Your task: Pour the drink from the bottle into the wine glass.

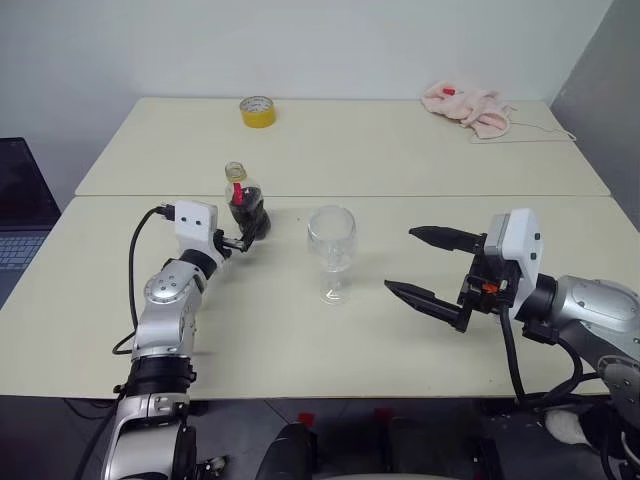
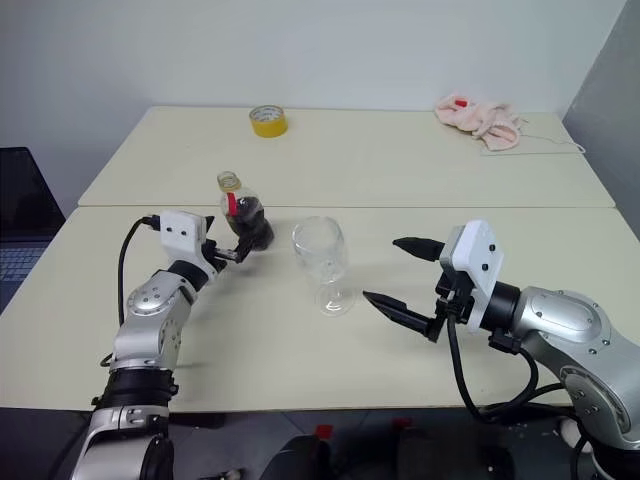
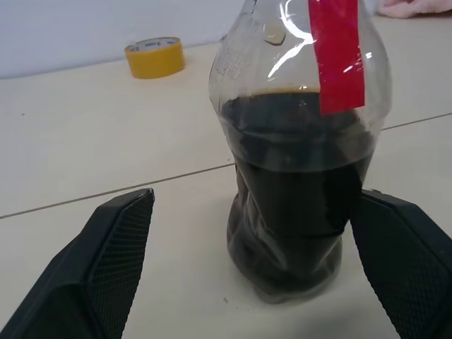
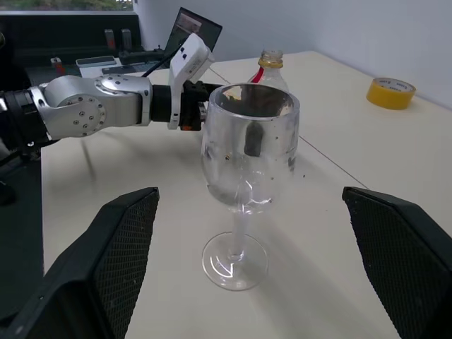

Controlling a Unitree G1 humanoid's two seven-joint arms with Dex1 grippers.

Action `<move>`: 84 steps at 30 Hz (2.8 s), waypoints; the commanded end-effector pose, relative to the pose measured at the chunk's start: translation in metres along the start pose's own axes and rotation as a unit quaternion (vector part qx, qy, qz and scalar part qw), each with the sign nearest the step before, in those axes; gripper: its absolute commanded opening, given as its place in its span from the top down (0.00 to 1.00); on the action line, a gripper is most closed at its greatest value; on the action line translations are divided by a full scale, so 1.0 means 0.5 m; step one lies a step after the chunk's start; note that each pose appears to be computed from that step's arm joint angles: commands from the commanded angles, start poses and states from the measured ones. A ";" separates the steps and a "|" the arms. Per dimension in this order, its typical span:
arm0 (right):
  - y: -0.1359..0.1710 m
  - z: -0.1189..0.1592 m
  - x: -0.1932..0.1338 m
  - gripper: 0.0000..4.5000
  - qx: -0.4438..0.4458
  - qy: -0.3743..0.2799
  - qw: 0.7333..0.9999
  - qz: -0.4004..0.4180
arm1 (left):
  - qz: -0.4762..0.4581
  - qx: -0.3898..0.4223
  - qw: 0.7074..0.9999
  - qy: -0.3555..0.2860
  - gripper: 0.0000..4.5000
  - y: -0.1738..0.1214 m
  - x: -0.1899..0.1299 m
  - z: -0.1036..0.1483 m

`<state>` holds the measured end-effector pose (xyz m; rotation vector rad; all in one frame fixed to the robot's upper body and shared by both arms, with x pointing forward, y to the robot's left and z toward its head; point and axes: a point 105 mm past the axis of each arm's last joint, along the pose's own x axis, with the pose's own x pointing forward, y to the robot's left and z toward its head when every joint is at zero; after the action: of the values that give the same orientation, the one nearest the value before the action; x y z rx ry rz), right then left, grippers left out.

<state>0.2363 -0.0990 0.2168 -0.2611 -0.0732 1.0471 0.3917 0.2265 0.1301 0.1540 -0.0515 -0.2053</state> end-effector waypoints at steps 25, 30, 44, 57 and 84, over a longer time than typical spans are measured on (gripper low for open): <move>-0.013 0.041 0.001 0.00 -0.034 -0.024 0.999 -0.004 | -0.044 -0.018 0.999 -0.025 0.34 -0.031 0.082 0.021; -0.015 0.041 0.003 0.00 -0.033 -0.027 0.999 -0.008 | -0.047 -0.026 0.998 -0.026 0.68 -0.032 0.085 0.022; -0.012 0.059 0.006 0.00 -0.049 -0.044 0.998 -0.020 | -0.151 0.046 0.984 -0.077 0.80 -0.092 0.055 0.142; 0.009 0.061 0.037 0.00 -0.027 -0.033 0.998 0.037 | -0.215 0.233 0.939 -0.130 0.83 -0.144 0.018 0.216; -0.007 0.027 0.085 0.00 -0.021 0.000 0.999 0.035 | -0.214 0.461 0.830 -0.227 0.83 -0.138 0.000 0.260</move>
<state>0.2625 -0.0642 0.2228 -0.2882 -0.0468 1.1038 0.3742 0.1438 0.2240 1.0473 -0.5022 -0.6921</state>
